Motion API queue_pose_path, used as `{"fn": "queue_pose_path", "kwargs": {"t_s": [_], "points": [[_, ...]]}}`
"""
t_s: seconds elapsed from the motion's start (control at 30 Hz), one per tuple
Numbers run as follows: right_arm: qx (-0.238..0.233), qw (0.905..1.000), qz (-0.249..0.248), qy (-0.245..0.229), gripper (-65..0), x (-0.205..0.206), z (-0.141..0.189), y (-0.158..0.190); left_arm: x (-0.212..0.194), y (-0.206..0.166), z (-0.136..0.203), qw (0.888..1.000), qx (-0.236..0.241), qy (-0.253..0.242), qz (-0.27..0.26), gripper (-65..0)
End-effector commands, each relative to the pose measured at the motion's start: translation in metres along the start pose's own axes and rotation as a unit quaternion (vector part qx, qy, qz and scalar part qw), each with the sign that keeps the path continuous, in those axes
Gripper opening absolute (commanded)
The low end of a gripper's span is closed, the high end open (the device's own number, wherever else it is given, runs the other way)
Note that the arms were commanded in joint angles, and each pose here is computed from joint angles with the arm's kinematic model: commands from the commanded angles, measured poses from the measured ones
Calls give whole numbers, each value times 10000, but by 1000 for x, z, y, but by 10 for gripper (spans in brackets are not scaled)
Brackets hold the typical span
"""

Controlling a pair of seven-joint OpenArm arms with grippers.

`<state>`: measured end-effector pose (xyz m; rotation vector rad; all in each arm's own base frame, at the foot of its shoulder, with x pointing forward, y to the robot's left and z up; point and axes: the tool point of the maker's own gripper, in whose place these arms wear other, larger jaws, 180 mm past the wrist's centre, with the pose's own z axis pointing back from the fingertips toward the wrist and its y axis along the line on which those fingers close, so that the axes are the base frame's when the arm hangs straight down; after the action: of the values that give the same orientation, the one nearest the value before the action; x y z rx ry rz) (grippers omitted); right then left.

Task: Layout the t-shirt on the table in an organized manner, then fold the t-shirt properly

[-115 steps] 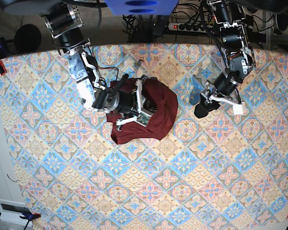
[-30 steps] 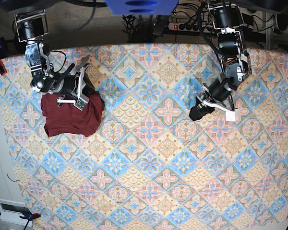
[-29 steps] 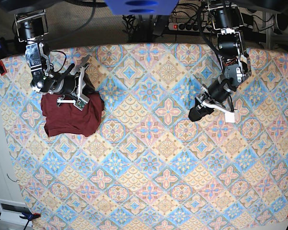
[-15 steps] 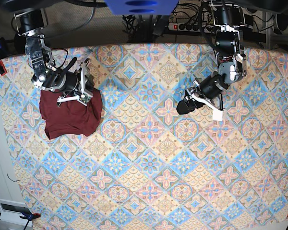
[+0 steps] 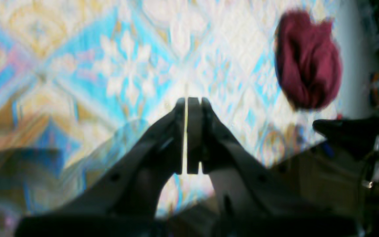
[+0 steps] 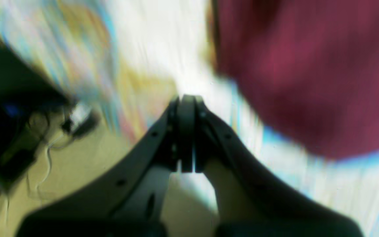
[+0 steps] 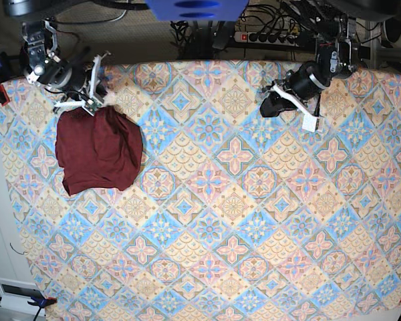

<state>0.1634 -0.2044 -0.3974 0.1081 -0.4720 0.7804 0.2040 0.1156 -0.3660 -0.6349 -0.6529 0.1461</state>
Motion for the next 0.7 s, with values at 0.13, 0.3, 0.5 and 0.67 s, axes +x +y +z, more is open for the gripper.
{"fn": "queue_pose_path", "kwargs": {"t_s": [0.13, 0.3, 0.5, 0.67], "points": [[24, 9996, -237, 134, -650, -27, 17, 10, -20, -5, 27, 9999, 65, 77, 14, -650], [171, 9971, -538, 509, -650, -62, 26, 32, -50, 26, 59, 9969, 642, 310, 319, -650], [428, 9903, -1049, 806, -650, -93, 27, 67, -103, 49, 92, 9864, 1276, 952, 409, -650], [726, 9734, -1743, 1297, -650, -139, 15, 96, -161, 96, 106, 9594, 2312, 1602, 221, -650]]}}
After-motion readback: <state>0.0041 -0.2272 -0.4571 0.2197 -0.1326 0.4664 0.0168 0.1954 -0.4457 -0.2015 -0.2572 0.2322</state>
